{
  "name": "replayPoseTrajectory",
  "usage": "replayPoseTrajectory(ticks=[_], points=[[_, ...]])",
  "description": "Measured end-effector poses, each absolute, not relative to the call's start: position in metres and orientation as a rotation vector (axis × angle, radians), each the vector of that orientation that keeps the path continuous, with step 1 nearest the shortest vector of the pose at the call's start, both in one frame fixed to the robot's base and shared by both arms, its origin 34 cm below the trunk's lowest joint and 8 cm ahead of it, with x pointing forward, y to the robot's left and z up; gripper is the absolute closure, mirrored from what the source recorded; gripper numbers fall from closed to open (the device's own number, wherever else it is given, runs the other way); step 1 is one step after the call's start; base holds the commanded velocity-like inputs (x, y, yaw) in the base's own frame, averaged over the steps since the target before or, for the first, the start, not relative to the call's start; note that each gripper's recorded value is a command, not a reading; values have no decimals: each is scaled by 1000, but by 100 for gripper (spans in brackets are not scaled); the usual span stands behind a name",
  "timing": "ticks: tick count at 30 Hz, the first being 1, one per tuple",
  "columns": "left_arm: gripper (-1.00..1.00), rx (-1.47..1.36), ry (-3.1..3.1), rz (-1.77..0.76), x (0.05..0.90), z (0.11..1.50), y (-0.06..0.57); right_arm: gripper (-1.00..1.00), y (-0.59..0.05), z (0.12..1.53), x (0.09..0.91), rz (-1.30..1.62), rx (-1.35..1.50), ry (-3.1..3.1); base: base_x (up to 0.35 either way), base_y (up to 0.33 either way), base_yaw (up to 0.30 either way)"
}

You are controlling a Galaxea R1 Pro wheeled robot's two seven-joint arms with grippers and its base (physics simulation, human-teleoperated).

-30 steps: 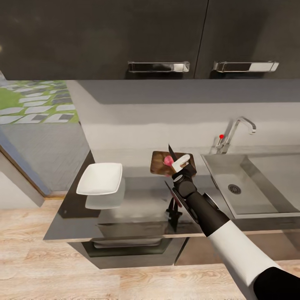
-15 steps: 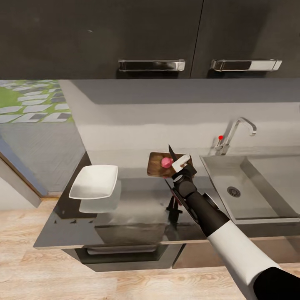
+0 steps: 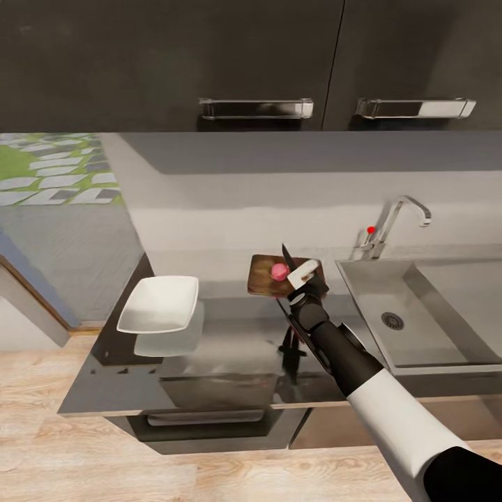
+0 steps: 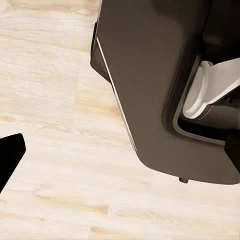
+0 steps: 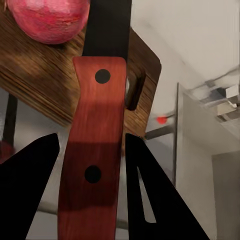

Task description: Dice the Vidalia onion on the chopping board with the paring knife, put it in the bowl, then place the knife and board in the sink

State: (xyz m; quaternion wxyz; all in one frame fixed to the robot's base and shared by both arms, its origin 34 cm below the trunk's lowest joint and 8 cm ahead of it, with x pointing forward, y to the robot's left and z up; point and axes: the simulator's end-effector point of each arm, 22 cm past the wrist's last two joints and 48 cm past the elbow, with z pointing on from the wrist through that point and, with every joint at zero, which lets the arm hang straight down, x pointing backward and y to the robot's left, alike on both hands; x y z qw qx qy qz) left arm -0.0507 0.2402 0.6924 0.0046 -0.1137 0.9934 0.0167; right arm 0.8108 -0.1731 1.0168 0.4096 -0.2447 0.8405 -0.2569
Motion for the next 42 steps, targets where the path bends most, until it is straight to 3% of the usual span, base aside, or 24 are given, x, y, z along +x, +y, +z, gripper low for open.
replayPoseTrajectory(ticks=[34,42], points=[[-100,-358,3143,59,-60,698,241,100,-174,988,809,-646,-638,2160,8,5,-34],[-100,-358,3143,59,-60,698,240,100,-176,988,810,-651,-637,2159,0,135,0]])
